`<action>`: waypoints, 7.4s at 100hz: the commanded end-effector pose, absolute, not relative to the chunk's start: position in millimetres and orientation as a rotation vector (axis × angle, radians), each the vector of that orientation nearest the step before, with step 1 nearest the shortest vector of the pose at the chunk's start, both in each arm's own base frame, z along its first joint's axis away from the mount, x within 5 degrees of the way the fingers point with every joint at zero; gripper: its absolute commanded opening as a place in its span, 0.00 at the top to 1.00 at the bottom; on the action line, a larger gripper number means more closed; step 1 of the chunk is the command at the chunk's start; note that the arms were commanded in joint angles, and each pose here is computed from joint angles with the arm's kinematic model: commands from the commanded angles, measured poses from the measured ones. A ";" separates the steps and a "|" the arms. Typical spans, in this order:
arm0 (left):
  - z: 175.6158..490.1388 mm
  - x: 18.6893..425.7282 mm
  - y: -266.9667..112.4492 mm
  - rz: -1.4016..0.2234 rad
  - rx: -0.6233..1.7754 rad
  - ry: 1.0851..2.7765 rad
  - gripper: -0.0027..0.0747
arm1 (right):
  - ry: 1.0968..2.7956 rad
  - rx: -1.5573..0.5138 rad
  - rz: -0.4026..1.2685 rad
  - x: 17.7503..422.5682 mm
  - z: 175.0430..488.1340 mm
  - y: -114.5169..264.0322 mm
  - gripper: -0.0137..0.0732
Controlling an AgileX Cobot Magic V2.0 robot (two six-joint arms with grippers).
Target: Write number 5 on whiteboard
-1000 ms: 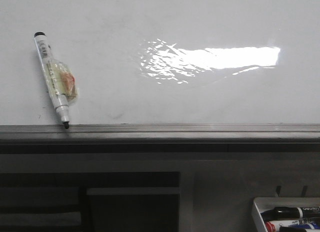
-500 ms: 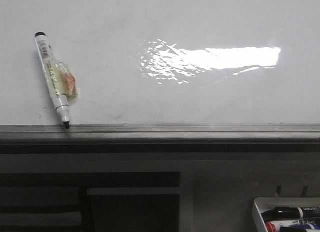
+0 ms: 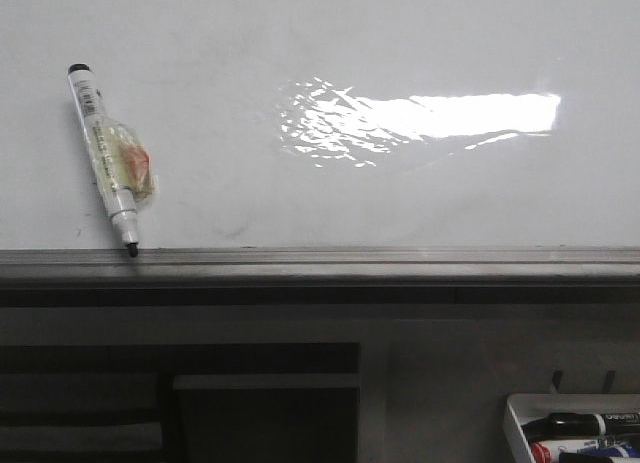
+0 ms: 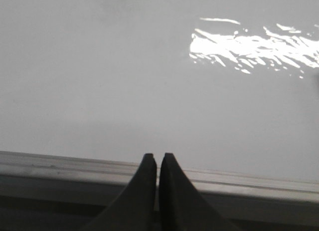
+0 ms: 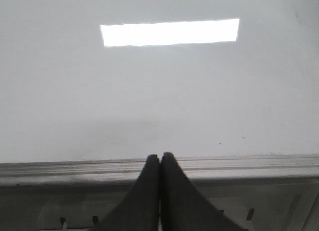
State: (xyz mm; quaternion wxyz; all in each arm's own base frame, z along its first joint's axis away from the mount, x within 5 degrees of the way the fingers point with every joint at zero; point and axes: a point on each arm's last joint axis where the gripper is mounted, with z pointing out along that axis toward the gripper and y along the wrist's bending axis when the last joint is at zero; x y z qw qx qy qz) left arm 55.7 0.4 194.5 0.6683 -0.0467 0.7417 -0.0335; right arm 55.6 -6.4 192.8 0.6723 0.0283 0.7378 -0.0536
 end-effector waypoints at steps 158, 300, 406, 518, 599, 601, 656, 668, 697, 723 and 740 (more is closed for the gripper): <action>273.5 89.1 -20.6 -0.365 -0.024 1.679 0.37 | 1.774 0.161 0.102 86.5 226.4 -1.6 0.91; 216.2 159.2 -144.6 -0.645 0.204 1.822 0.37 | 1.771 0.159 0.104 86.5 226.7 -1.5 0.91; 219.7 145.0 -167.2 -0.596 0.787 1.615 0.99 | 2.002 -0.117 0.283 98.7 253.1 26.4 0.91; 237.3 140.1 -181.0 -0.278 1.255 1.169 0.99 | 1.834 -0.708 0.680 142.3 323.8 163.7 0.36; 248.4 141.2 -170.5 -0.296 1.114 1.268 0.39 | 1.944 -0.701 0.717 150.9 316.9 179.2 0.91; 248.6 140.9 -168.9 -0.296 1.109 1.289 0.40 | 1.947 -0.697 0.716 151.6 316.5 179.1 0.91; 287.7 115.0 -103.5 -0.403 0.658 1.394 0.48 | 1.925 -0.611 0.619 210.3 357.5 188.1 0.91; 284.6 118.7 -98.5 -0.369 0.633 1.414 0.50 | 1.922 -0.621 0.590 226.4 370.0 192.3 0.91; 284.9 120.0 -96.9 -0.359 0.621 1.414 0.50 | 2.032 -0.614 0.543 245.5 352.0 190.2 0.91; 284.9 120.0 -96.9 -0.359 0.621 1.414 0.50 | 2.068 -0.634 0.551 238.3 331.5 194.2 0.91; 285.1 120.0 -96.8 -0.359 0.620 1.412 0.50 | 2.120 -0.623 0.525 234.2 330.3 178.2 0.91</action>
